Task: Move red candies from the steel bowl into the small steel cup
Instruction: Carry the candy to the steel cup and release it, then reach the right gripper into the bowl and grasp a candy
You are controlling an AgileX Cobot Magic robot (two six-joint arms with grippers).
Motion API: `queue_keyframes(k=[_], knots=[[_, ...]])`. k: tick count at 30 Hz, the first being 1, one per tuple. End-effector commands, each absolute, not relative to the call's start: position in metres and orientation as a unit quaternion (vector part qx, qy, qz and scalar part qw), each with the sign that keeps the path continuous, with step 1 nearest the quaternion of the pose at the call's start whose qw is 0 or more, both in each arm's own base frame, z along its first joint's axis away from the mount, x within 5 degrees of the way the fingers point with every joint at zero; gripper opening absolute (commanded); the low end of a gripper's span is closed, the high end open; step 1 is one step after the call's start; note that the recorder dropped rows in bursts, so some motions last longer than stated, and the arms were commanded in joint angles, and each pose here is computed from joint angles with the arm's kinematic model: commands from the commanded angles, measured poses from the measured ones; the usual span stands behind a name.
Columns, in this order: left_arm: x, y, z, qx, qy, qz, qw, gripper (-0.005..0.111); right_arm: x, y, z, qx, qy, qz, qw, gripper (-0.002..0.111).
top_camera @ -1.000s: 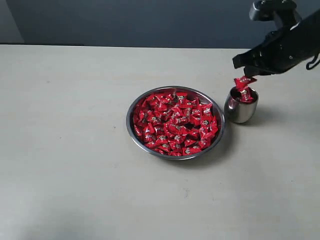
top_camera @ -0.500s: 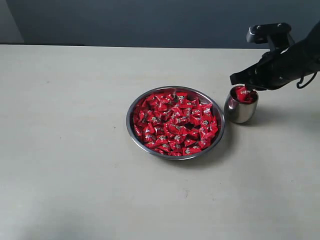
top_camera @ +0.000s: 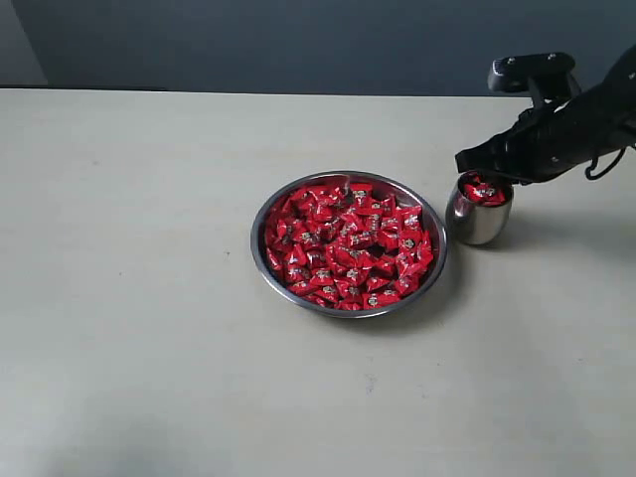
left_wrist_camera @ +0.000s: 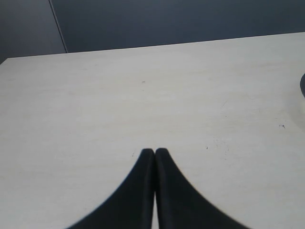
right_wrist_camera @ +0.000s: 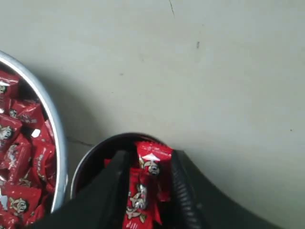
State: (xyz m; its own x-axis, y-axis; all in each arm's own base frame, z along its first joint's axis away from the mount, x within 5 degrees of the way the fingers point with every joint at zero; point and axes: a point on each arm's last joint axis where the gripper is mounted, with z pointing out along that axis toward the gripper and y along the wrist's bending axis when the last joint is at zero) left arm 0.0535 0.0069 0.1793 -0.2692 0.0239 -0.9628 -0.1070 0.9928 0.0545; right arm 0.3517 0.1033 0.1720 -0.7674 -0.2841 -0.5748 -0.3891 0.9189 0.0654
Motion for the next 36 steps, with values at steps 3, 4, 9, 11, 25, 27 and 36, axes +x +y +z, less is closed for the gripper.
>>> queue_keyframes(k=[3,4,9,11,25,27,36], knots=[[0.053,0.007,0.183,-0.024,0.789,0.054,0.611,0.000,0.345,0.101,0.208,-0.182,0.919,0.091,0.339,0.031],[0.053,0.007,0.183,-0.024,0.789,0.054,0.611,0.000,0.343,0.101,0.213,-0.184,0.917,0.093,0.341,0.031],[0.053,0.007,0.183,-0.024,0.789,0.054,0.611,0.000,0.334,0.108,0.224,-0.193,0.915,0.108,0.337,0.031],[0.053,0.007,0.183,-0.024,0.789,0.054,0.611,0.000,0.330,0.120,0.224,-0.209,0.912,0.117,0.334,0.031],[0.053,0.007,0.183,-0.024,0.789,0.054,0.611,0.000,0.309,0.241,0.195,-0.385,0.884,0.181,0.193,0.052],[0.053,0.007,0.183,-0.024,0.789,0.054,0.611,0.000,0.310,0.253,0.187,-0.394,0.882,0.184,0.184,0.052],[0.053,0.007,0.183,-0.024,0.789,0.054,0.611,0.000,0.327,0.290,0.153,-0.414,0.875,0.184,0.168,0.051]])
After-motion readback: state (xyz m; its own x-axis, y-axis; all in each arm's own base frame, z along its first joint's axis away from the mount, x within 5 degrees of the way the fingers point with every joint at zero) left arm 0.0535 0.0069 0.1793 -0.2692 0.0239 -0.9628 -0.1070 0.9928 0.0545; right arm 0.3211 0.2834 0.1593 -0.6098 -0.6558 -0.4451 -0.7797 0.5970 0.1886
